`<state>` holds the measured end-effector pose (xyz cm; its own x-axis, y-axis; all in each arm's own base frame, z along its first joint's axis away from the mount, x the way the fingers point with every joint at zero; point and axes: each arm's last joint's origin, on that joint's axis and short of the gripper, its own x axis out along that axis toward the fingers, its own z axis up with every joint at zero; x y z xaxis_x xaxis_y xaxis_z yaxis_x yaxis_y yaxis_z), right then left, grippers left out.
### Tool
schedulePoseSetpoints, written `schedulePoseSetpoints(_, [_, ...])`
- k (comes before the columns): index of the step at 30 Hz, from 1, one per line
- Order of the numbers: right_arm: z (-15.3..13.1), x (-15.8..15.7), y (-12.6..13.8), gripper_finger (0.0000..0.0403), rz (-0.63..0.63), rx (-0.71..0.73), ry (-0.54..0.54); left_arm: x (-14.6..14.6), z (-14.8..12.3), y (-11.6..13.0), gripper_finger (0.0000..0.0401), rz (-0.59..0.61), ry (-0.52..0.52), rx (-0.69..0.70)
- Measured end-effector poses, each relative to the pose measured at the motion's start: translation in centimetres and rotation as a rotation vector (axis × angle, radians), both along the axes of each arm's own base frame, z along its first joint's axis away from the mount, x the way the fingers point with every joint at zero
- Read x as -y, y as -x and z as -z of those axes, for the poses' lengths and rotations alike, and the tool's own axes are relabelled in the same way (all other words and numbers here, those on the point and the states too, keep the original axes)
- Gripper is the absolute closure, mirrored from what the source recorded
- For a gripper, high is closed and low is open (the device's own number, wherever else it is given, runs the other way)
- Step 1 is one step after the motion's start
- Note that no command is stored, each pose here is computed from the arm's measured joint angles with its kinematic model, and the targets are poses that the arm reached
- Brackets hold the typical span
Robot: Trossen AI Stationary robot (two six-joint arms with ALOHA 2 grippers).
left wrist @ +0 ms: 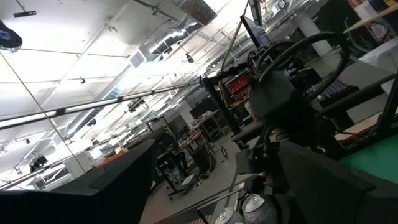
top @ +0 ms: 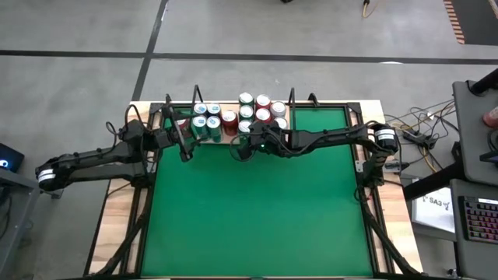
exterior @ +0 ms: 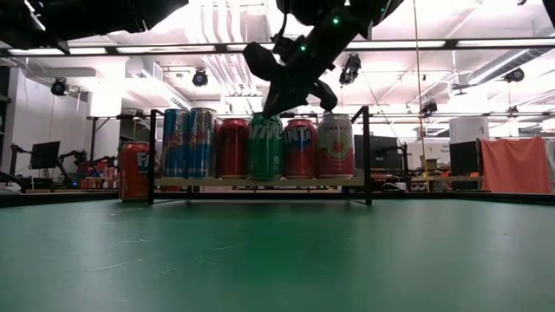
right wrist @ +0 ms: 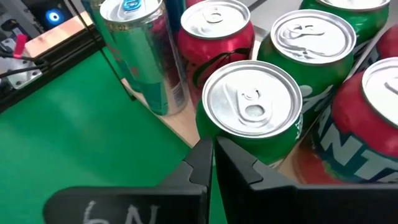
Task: Pick and place cans onto a shelf
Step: Put the green soda can on the shelf aligned with the other green soda can
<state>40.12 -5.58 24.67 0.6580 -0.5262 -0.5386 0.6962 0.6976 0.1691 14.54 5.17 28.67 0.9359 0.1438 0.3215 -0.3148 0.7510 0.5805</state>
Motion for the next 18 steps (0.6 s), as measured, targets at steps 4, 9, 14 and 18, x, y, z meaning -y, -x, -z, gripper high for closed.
schedulePoseSetpoints(4, [0.0,0.22,0.03,0.039,0.0,-0.006,0.008,0.0,0.0,0.0,0.0079,0.0,0.0,0.0])
schedulePoseSetpoints(9, [0.0,0.35,0.05,0.039,-0.001,-0.011,0.014,0.0,0.0,0.01,0.0079,0.0,0.0,0.0])
schedulePoseSetpoints(14, [0.0,0.42,0.06,0.039,-0.001,-0.013,0.016,0.0,0.01,0.0,0.0079,0.0,0.0,-0.001])
schedulePoseSetpoints(18, [-0.32,0.25,0.19,0.039,-0.013,-0.015,0.025,0.0,0.04,-0.01,0.0079,0.0,0.001,-0.004])
